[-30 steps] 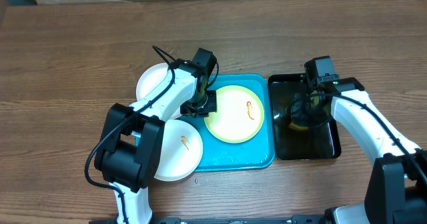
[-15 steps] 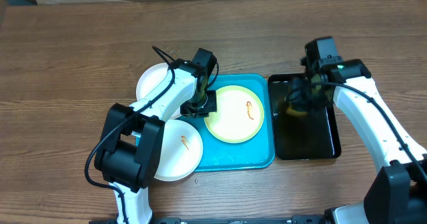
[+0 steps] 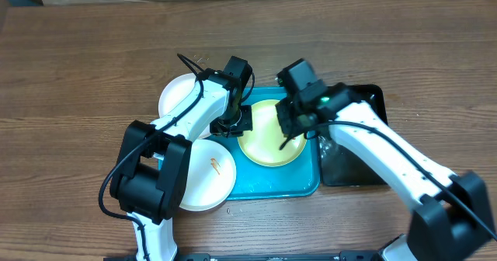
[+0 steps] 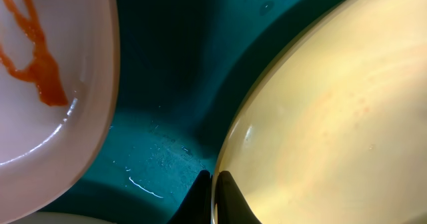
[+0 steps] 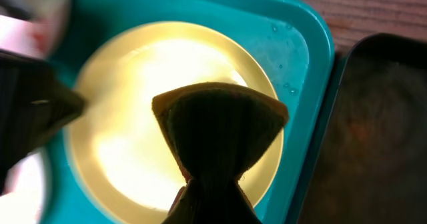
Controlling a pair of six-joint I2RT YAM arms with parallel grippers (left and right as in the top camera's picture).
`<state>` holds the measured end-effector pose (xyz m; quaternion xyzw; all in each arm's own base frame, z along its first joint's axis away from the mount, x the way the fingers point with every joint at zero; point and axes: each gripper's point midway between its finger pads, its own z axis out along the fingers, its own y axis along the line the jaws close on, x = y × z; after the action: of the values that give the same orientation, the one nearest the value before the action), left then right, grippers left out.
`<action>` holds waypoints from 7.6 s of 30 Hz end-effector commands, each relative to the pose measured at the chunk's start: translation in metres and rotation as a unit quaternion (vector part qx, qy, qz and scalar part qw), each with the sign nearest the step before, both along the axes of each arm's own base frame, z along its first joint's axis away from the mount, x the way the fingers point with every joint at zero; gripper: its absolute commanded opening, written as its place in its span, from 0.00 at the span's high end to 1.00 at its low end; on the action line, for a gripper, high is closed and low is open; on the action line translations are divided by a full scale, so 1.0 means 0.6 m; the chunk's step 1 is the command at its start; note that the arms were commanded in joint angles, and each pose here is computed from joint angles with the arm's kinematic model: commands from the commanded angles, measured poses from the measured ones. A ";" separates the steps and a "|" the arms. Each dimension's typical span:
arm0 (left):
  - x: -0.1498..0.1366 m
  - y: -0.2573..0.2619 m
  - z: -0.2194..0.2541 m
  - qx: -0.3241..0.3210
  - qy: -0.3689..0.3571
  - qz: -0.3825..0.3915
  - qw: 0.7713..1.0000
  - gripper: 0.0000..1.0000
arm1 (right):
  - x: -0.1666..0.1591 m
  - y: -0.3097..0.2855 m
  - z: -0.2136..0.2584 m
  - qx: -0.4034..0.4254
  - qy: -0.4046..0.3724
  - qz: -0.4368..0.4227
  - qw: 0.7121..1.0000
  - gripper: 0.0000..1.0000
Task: Clean dirty plates on tray and stack at the side
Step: 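Scrub the yellow plate with the sponge while the left gripper holds it, then return the sponge to the black tray and lift the right arm away, then lift the yellow plate with the left gripper off the teal tray, then carry the yellow plate left and set it on the table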
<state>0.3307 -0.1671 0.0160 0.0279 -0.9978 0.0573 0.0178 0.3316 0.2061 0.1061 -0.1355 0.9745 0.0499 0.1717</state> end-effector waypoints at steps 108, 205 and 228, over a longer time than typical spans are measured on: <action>-0.003 -0.012 -0.025 0.006 -0.008 -0.007 1.000 0.78 | 0.076 -0.477 0.004 0.047 0.043 -0.396 0.916 0.06; 0.058 -0.350 0.324 0.165 -0.477 -0.248 0.827 0.96 | 0.074 -0.494 0.004 0.048 0.041 -0.408 0.911 0.00; 0.250 0.299 0.283 -0.186 -0.212 0.136 0.950 0.96 | 0.074 -0.494 0.004 0.048 0.041 -0.408 0.911 0.00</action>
<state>0.4790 -0.0437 0.1771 0.1058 -0.9477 0.2428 -0.1783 0.3717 -0.0870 0.1042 0.2809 0.9499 0.0264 0.1344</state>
